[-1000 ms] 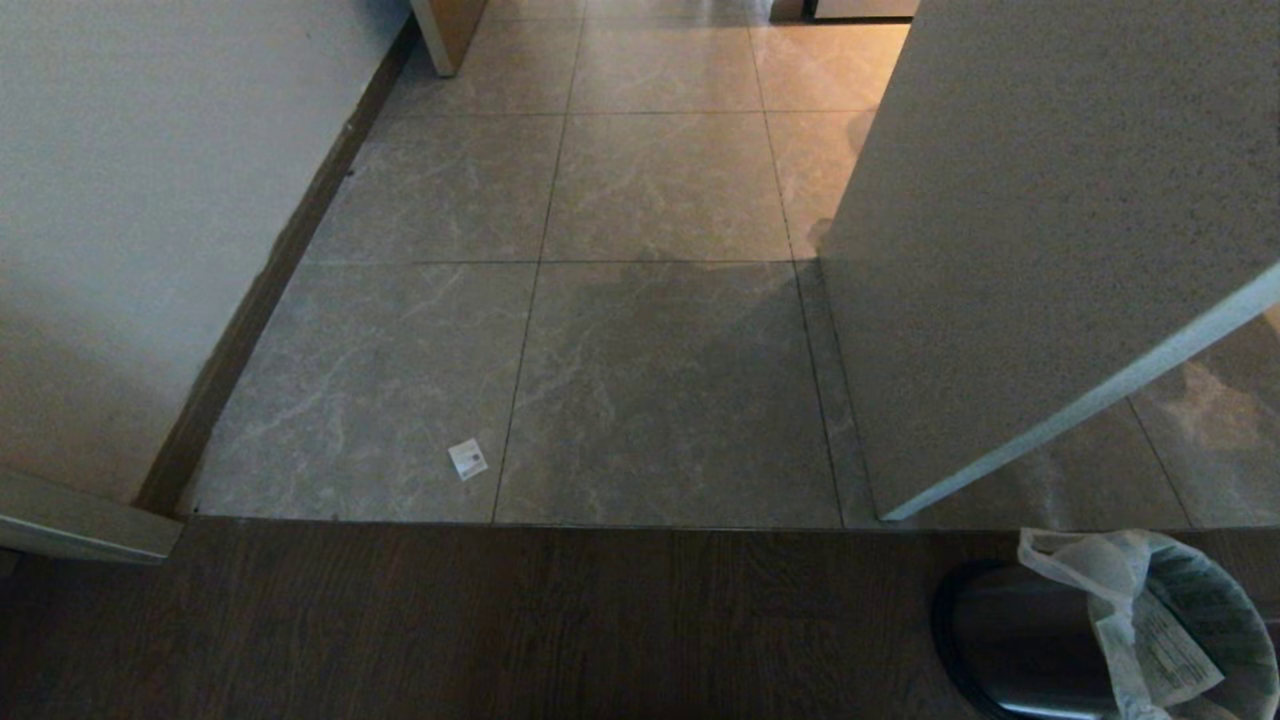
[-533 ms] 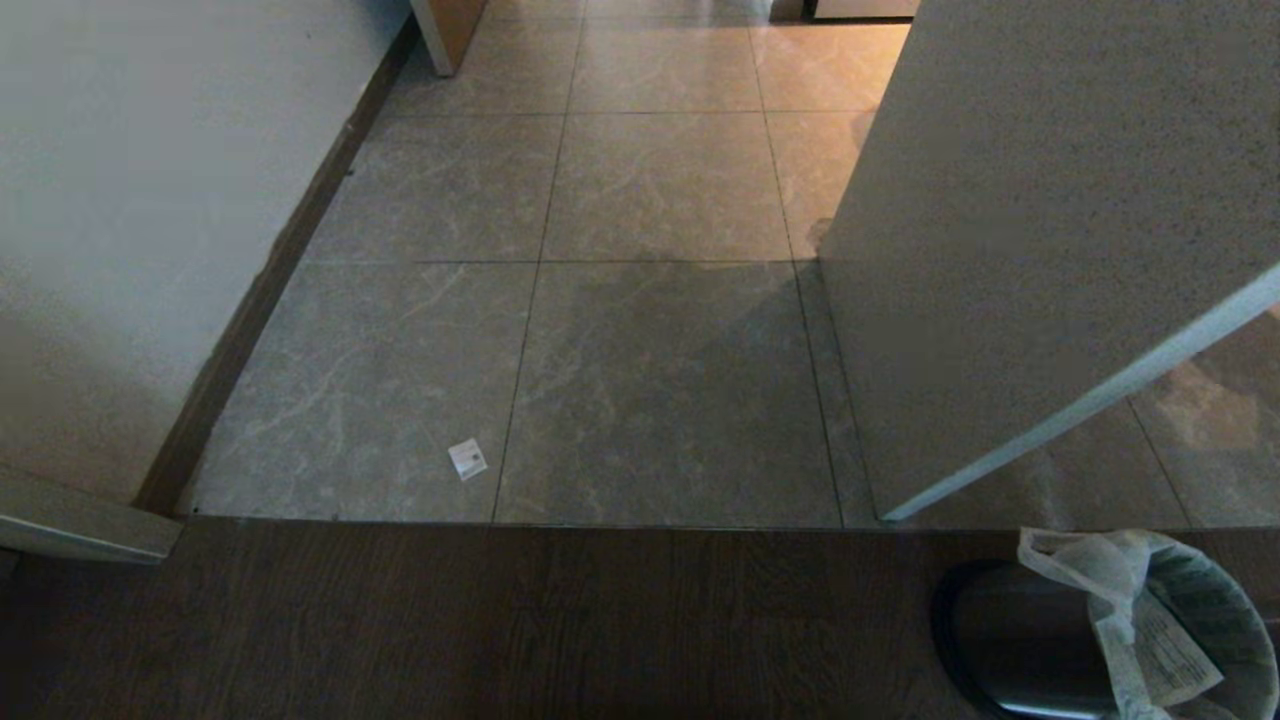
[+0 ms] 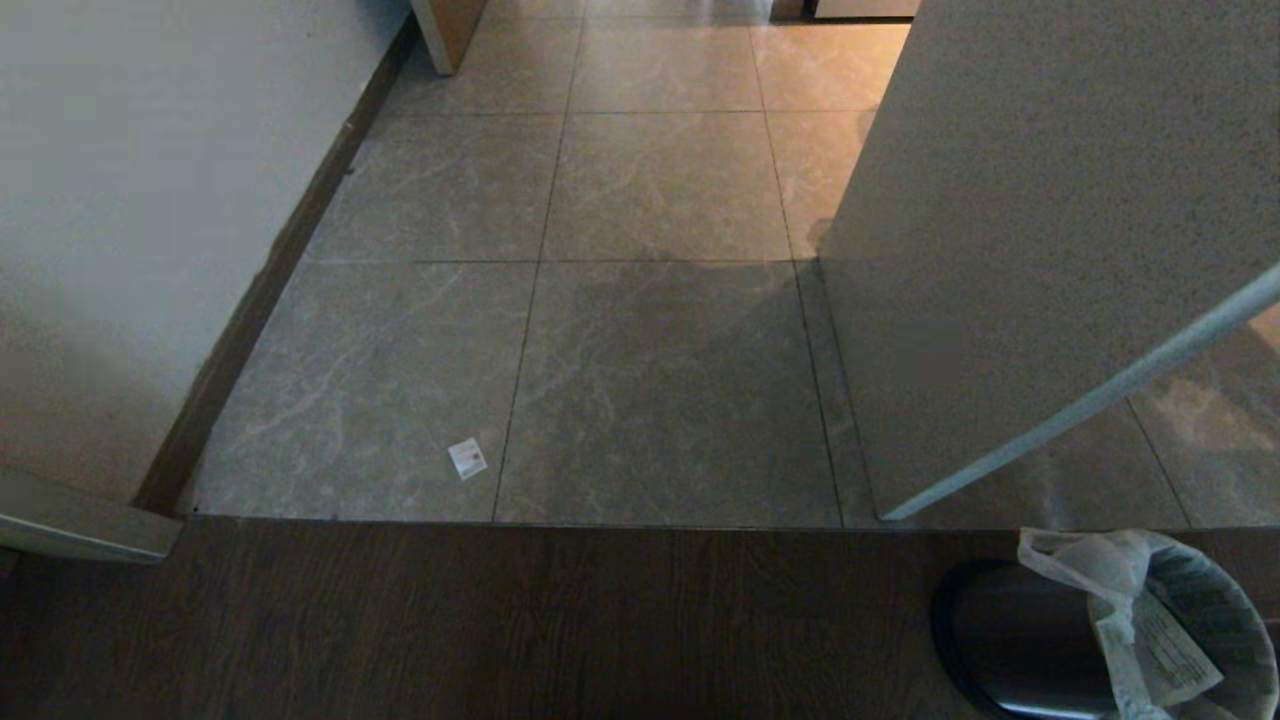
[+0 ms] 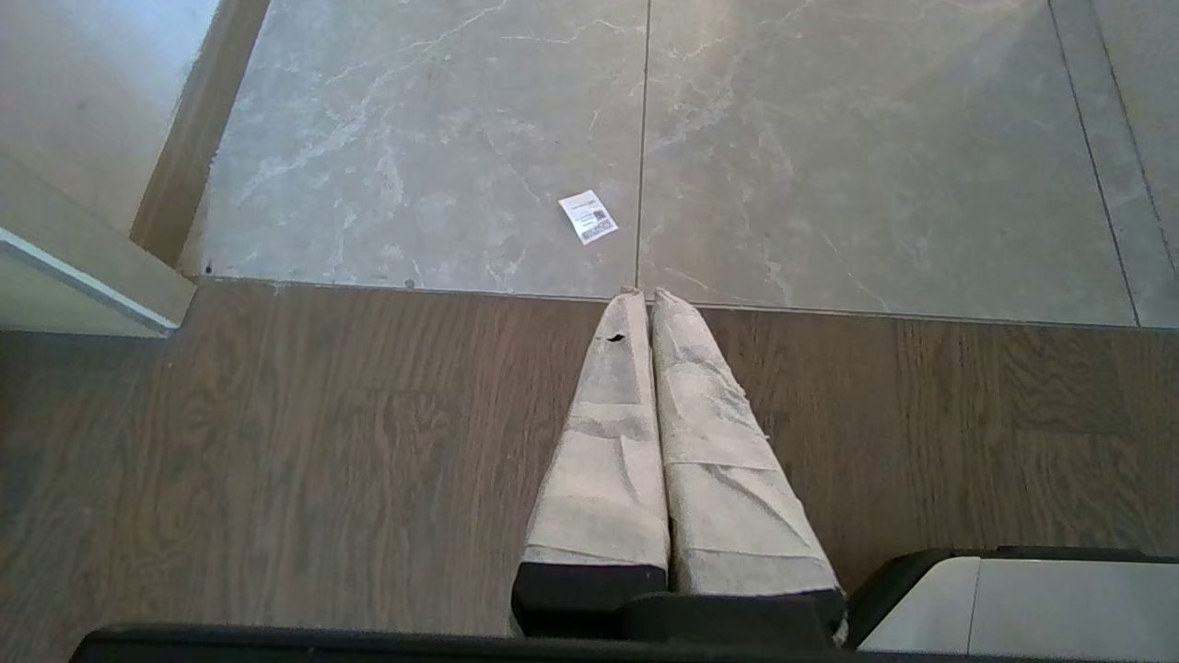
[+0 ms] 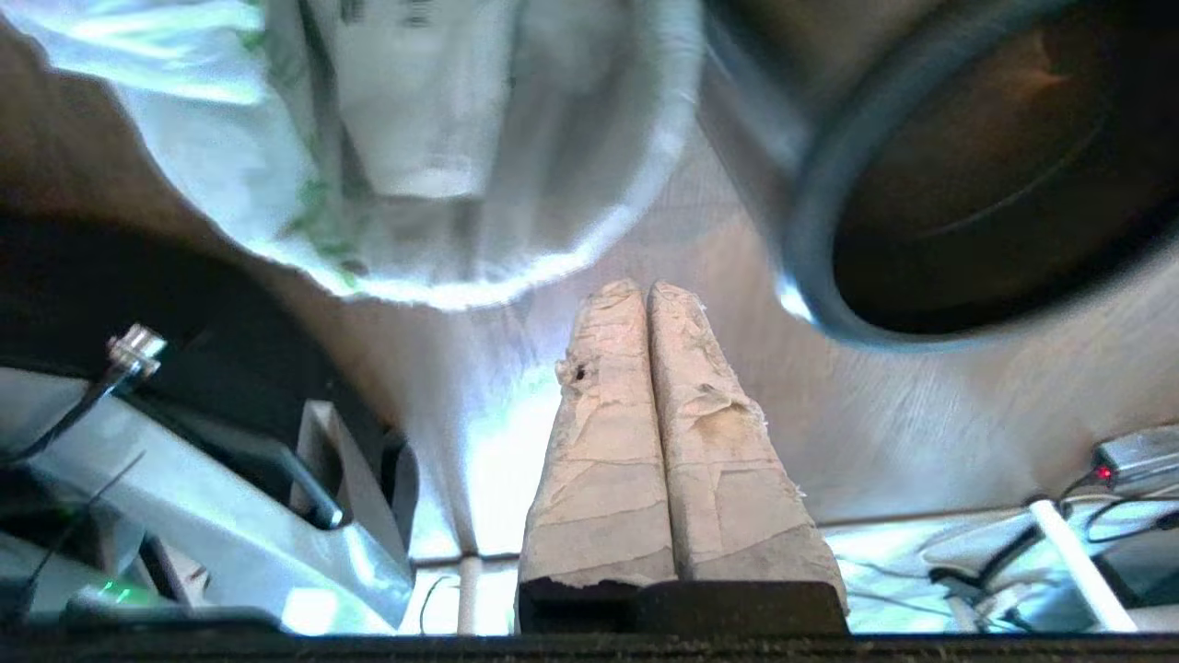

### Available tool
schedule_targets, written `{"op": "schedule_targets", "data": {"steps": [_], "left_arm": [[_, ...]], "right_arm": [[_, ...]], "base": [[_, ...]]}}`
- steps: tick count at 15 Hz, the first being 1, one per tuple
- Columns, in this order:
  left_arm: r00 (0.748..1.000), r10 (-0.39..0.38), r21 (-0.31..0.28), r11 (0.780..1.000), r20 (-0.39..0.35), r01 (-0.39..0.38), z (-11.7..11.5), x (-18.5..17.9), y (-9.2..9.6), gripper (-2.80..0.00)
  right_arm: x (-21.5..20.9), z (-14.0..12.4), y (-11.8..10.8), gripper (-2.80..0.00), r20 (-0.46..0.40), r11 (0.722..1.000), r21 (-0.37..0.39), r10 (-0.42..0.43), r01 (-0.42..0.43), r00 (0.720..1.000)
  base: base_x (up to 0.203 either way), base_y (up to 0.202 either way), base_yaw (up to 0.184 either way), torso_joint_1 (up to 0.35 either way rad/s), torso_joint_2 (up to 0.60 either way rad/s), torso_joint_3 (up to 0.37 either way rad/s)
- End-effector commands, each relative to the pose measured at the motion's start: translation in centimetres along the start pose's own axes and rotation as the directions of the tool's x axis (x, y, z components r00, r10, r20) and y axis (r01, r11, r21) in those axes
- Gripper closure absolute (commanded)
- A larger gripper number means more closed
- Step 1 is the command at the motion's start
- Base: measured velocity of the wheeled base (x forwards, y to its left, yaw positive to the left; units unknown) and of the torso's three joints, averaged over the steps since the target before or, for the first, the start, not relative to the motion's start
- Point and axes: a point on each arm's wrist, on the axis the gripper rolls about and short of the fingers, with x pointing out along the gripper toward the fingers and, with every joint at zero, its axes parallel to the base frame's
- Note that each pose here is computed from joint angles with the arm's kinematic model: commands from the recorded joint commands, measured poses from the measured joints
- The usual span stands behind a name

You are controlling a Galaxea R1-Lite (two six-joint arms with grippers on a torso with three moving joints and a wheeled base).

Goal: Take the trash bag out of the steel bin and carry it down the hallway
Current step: Pick up the trash bag

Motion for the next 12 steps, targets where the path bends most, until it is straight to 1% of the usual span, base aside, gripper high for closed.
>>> {"op": "schedule_targets", "data": {"steps": [1, 2, 3, 5, 6, 8, 9, 10, 11, 12], "left_arm": [[1.000, 0.000, 0.000, 1.000, 0.000, 0.000, 0.0, 0.0, 0.0, 0.00], [1.000, 0.001, 0.000, 1.000, 0.000, -0.001, 0.0, 0.0, 0.0, 0.00], [1.000, 0.000, 0.000, 1.000, 0.000, 0.000, 0.0, 0.0, 0.0, 0.00], [1.000, 0.000, 0.000, 1.000, 0.000, 0.000, 0.0, 0.0, 0.0, 0.00], [1.000, 0.000, 0.000, 1.000, 0.000, 0.000, 0.0, 0.0, 0.0, 0.00], [1.000, 0.000, 0.000, 1.000, 0.000, 0.000, 0.0, 0.0, 0.0, 0.00], [1.000, 0.000, 0.000, 1.000, 0.000, 0.000, 0.0, 0.0, 0.0, 0.00], [1.000, 0.000, 0.000, 1.000, 0.000, 0.000, 0.0, 0.0, 0.0, 0.00], [1.000, 0.000, 0.000, 1.000, 0.000, 0.000, 0.0, 0.0, 0.0, 0.00], [1.000, 0.000, 0.000, 1.000, 0.000, 0.000, 0.0, 0.0, 0.0, 0.00]], "right_arm": [[1.6, -0.3, 3.2, 0.00, 0.037, 0.997, -0.075, 0.000, 0.003, 0.999], [2.6, -0.5, 4.2, 0.00, 0.037, 0.995, -0.095, 0.011, -0.008, 0.999], [3.6, -0.9, 5.0, 0.00, 0.016, 0.994, -0.109, 0.033, -0.031, 0.999], [4.2, -1.9, 6.2, 0.00, -0.019, 0.991, -0.113, 0.065, -0.067, 0.998], [4.3, -2.5, 6.6, -2.80, -0.028, 0.991, -0.115, 0.072, -0.075, 0.997], [4.3, -3.7, 7.5, -2.80, -0.045, 0.988, -0.124, 0.083, -0.088, 0.996], [4.3, -4.1, 7.7, -2.80, -0.045, 0.985, -0.149, 0.082, -0.088, 0.996], [4.3, -4.3, 7.9, -2.80, -0.046, 0.983, -0.158, 0.083, -0.089, 0.995], [4.5, -4.7, 8.1, -2.80, -0.051, 0.983, -0.154, 0.093, -0.100, 0.994], [4.7, -4.6, 8.3, -2.80, -0.038, 0.983, -0.154, 0.093, -0.098, 0.995]], "base": [[0.000, 0.000, 0.000, 0.000, 0.00, 0.000], [0.000, 0.000, 0.000, 0.000, 0.00, 0.000], [0.000, 0.000, 0.000, 0.000, 0.00, 0.000], [0.000, 0.000, 0.000, 0.000, 0.00, 0.000], [0.000, 0.000, 0.000, 0.000, 0.00, 0.000], [0.000, 0.000, 0.000, 0.000, 0.00, 0.000], [0.000, 0.000, 0.000, 0.000, 0.00, 0.000], [0.000, 0.000, 0.000, 0.000, 0.00, 0.000], [0.000, 0.000, 0.000, 0.000, 0.00, 0.000], [0.000, 0.000, 0.000, 0.000, 0.00, 0.000]]}}
